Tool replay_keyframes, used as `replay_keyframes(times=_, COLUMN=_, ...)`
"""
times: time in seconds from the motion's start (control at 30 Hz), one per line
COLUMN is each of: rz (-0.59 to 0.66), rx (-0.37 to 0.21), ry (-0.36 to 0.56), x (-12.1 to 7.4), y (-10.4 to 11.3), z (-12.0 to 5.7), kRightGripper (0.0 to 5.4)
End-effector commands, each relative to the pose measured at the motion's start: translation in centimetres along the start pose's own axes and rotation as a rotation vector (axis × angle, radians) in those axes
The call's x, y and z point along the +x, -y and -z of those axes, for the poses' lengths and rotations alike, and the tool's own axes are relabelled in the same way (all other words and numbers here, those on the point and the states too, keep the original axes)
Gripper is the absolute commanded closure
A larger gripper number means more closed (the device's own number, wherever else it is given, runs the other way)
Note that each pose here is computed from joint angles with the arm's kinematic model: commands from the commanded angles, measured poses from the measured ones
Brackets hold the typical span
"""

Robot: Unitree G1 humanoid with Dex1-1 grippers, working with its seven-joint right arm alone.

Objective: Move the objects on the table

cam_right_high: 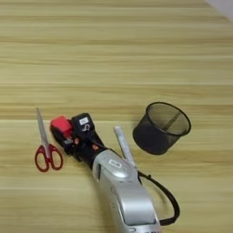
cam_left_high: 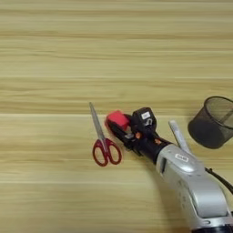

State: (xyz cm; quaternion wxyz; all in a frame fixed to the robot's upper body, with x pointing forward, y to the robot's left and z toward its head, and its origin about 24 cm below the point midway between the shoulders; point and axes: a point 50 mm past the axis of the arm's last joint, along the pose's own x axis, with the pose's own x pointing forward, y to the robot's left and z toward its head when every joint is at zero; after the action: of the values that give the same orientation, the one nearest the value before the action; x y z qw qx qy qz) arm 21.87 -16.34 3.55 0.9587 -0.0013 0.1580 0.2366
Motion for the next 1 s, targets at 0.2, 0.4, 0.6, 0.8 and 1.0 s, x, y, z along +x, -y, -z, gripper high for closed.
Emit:
replay_keyframes(times=0.2, rz=0.043, rx=-0.076, ry=0.064, x=-1.1, y=0.6, z=-1.9, kRightGripper=3.14)
replay_keyframes(times=0.4, rz=0.058, rx=-0.089, ry=0.039, x=-2.0, y=0.6, z=-1.5, kRightGripper=3.14)
replay_keyframes(times=0.6, rz=0.082, rx=-0.093, ry=0.006, x=-3.0, y=0.8, z=-0.8, kRightGripper=3.14)
replay_keyframes(times=0.8, rz=0.102, rx=-0.093, ry=-0.021, x=-3.8, y=1.2, z=-0.3, kRightGripper=3.14)
replay_keyframes(times=1.0, rz=0.113, rx=-0.09, ry=-0.031, x=-4.1, y=1.4, z=0.0, kRightGripper=3.15)
